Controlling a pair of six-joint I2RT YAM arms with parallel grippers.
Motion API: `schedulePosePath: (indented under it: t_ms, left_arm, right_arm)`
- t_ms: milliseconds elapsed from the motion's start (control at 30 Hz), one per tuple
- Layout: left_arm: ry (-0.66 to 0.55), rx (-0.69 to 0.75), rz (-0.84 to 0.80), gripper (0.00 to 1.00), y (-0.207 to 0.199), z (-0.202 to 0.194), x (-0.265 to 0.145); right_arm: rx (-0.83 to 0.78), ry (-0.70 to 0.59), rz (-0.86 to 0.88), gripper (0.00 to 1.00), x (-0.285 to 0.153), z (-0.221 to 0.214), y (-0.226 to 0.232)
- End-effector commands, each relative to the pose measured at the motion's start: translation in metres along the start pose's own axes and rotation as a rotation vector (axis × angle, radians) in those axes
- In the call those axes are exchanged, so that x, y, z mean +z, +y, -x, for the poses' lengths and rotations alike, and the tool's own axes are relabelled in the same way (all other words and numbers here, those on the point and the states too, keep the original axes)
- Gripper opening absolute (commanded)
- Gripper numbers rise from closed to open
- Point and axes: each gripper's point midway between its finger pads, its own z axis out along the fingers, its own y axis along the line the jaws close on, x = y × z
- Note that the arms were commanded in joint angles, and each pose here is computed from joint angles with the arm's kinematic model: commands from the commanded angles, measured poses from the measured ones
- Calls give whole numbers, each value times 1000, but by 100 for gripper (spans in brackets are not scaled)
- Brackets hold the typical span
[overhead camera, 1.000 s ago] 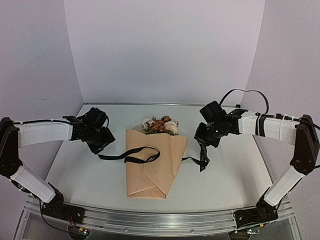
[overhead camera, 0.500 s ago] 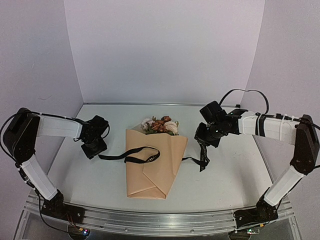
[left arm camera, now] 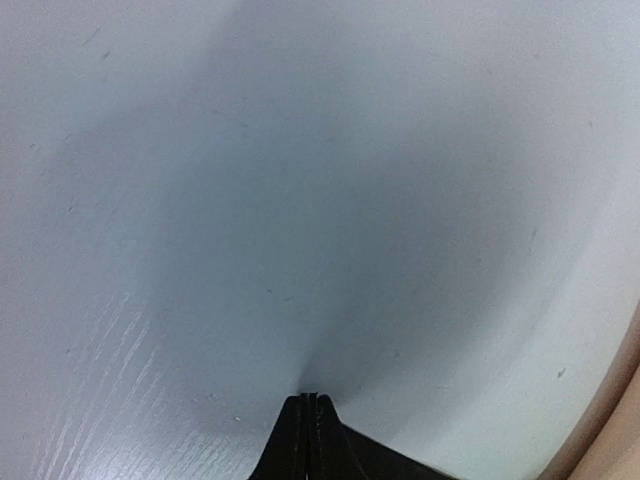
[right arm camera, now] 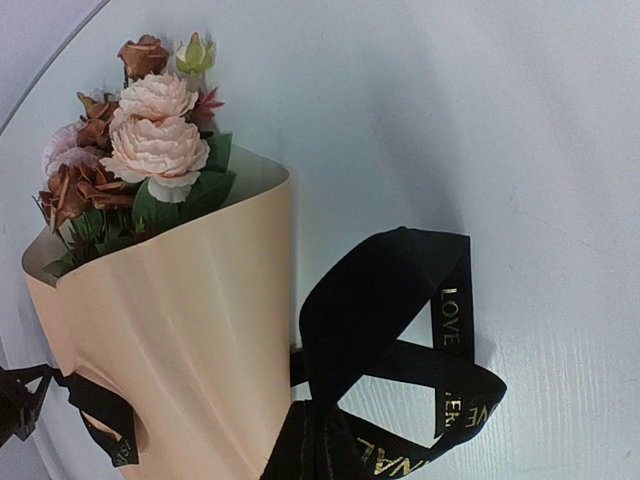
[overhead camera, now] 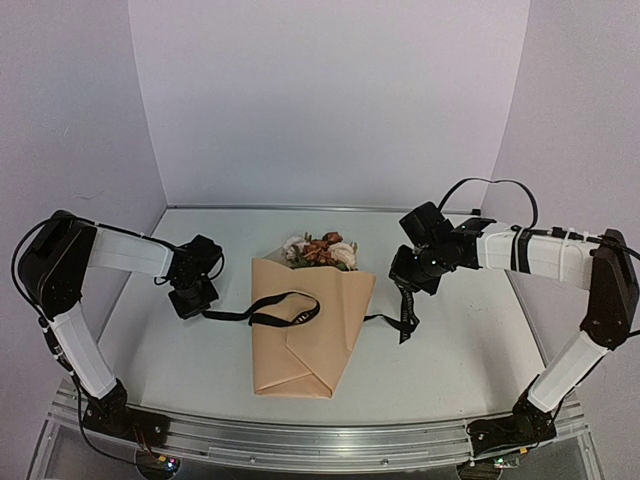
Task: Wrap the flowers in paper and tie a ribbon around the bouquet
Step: Place the left side of the ribbon on the folded bouquet.
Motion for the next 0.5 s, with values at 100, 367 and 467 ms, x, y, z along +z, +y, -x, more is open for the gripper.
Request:
schedulePosePath:
  t_ms: [100,367,467]
  left_arm:
    - [-101,99,-296,0,-80,46,-56]
    - [-144,298,-745,0,-213,49,-181]
    - [-144,388,-912,0,-271,20,-244]
  right_arm:
    - [-13,-64,27,0,-15,18,11]
    - [34,-73,-14,0,-7,29,-2]
    - [80,-59,-31,0,-2,33,-16]
